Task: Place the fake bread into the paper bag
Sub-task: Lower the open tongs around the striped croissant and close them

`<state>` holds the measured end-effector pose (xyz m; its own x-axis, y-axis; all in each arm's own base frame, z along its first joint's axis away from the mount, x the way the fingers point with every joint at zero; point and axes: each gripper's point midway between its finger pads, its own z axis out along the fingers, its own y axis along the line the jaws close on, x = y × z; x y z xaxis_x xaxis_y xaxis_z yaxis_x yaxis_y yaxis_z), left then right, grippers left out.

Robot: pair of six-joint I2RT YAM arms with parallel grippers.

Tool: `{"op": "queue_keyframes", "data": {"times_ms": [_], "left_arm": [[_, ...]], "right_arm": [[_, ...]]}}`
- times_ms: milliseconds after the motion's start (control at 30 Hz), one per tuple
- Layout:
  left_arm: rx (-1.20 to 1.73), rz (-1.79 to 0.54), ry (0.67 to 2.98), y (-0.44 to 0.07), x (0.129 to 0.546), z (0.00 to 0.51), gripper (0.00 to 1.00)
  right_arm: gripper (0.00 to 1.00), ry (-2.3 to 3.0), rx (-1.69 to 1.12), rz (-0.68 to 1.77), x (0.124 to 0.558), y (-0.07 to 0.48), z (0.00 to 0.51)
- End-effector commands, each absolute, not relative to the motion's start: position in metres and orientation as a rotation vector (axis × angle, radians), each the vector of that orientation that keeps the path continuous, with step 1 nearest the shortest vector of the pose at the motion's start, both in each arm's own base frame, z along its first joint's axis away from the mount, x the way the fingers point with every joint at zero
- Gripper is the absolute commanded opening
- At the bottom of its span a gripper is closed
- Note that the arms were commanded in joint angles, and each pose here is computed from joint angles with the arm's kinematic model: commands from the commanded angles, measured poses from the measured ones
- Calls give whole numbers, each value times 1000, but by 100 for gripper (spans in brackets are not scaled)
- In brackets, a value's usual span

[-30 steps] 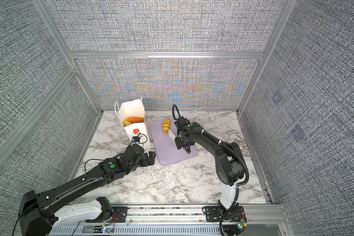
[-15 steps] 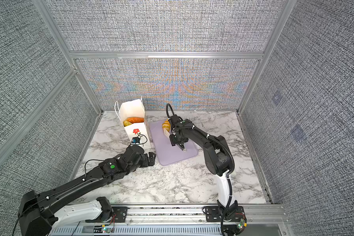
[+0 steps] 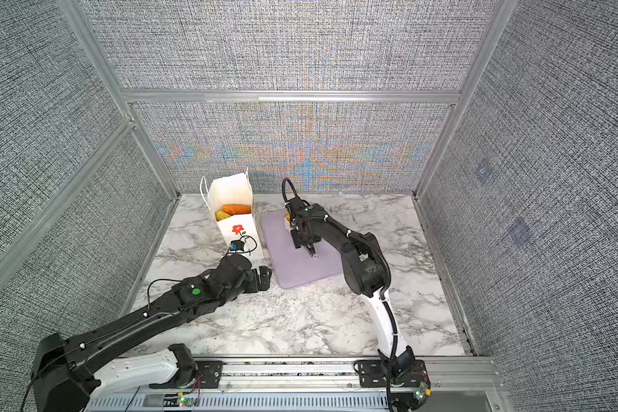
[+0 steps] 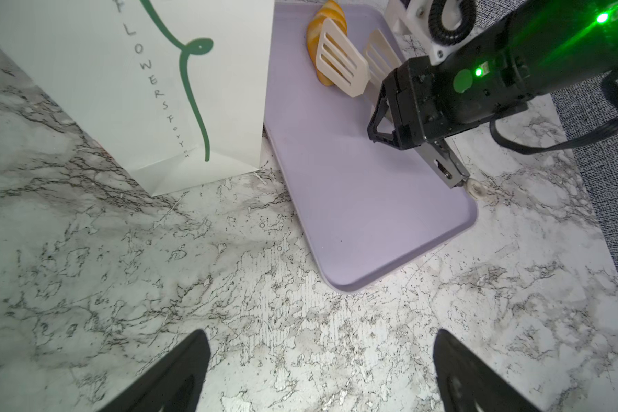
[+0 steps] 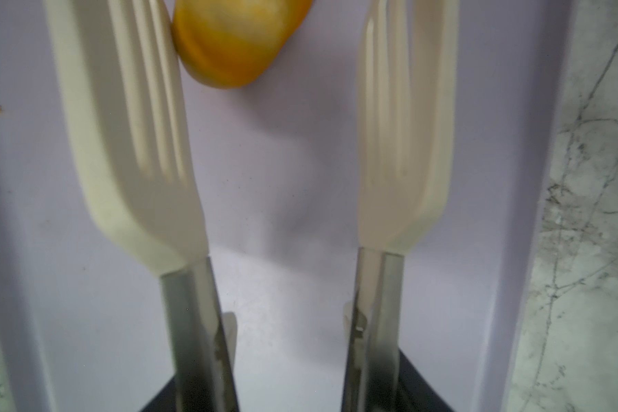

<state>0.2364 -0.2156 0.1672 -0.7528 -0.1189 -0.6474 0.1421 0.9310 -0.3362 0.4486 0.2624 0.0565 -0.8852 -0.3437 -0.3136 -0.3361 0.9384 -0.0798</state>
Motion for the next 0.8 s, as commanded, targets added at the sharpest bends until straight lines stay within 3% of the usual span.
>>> {"op": "queue_keyframes", "data": {"times_ms": [0, 133, 500, 767], "left_arm": [[1, -471, 2367, -213, 237, 168, 99], [-19, -457, 2370, -209, 236, 167, 99], [-48, -450, 2360, -201, 234, 168, 99], [-46, -452, 2361, -204, 235, 166, 99]], "right_arm": [[50, 2797, -568, -68, 440, 258, 53], [45, 2826, -647, -55, 426, 255, 52], [44, 2815, -939, -19, 361, 224, 56], [51, 2818, -713, -31, 369, 210, 72]]}}
